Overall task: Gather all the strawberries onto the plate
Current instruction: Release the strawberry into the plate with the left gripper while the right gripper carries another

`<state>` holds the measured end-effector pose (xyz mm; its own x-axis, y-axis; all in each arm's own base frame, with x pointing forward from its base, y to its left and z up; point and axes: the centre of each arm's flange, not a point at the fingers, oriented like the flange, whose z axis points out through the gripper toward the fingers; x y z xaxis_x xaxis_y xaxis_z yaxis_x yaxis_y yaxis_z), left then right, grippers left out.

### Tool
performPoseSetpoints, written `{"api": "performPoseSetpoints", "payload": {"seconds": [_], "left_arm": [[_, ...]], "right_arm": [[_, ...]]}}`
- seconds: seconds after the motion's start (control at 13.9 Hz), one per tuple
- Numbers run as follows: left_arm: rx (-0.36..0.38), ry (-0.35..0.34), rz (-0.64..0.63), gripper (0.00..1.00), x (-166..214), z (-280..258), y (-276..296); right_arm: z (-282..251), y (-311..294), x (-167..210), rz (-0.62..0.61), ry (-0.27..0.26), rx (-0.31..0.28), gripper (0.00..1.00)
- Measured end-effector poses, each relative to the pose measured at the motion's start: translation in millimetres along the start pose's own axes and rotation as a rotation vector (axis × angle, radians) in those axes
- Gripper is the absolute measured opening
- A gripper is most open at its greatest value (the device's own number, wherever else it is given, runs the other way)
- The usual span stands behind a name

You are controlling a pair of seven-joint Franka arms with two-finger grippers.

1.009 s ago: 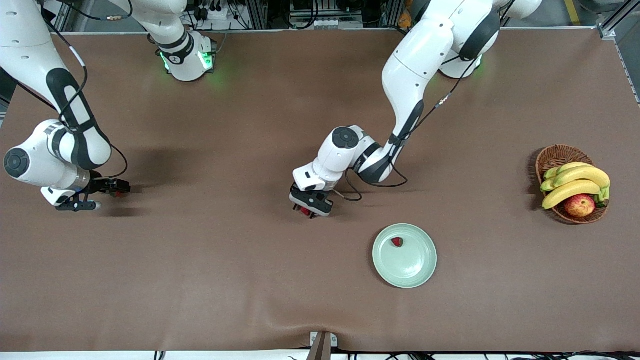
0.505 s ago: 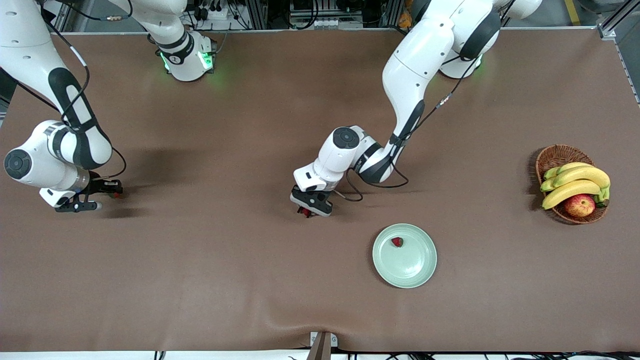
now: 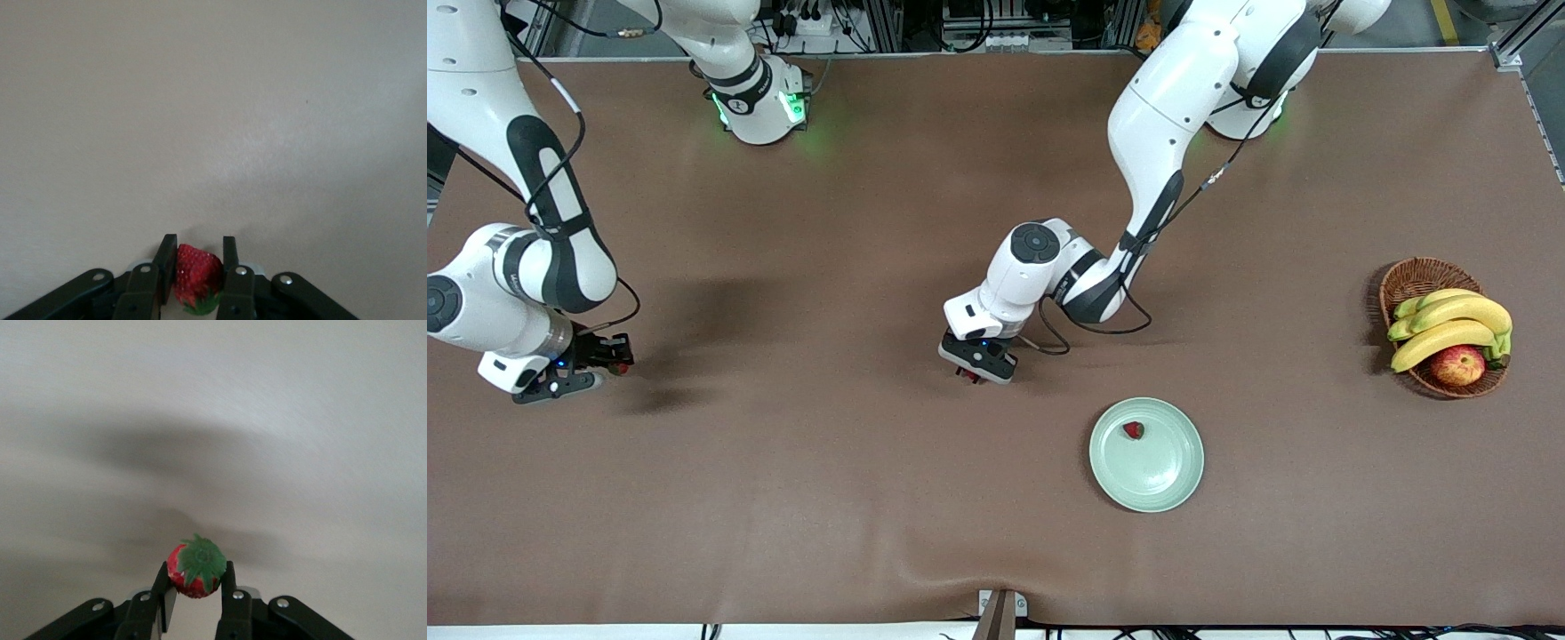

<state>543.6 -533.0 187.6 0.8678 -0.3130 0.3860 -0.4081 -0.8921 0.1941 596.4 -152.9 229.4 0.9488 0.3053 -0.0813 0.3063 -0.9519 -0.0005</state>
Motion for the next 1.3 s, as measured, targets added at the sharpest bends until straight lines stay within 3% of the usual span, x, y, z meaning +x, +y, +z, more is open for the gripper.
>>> {"api": "performPoseSetpoints", "payload": {"seconds": [0.29, 0.65, 1.01, 1.3], "left_arm": [[0.061, -0.031, 0.010, 0.32, 31.2, -26.4, -42.3], [0.112, -0.065, 0.035, 0.32, 68.0, -55.9, -138.2], [0.106, -0.091, 0.074, 0.32, 89.2, -89.5, -232.2], [0.120, -0.101, 0.120, 0.32, 88.6, -96.6, -284.9]], "right_arm": [[-13.5, -79.0, 46.7, -0.149, 0.021, 0.045, 0.31], [-21.8, -197.9, 81.5, -0.248, 0.048, 0.207, 0.31], [-33.3, -336.7, 102.1, -0.313, 0.063, 0.298, 0.31], [-35.2, -433.4, 128.4, -0.330, 0.126, 0.347, 0.31]]}}
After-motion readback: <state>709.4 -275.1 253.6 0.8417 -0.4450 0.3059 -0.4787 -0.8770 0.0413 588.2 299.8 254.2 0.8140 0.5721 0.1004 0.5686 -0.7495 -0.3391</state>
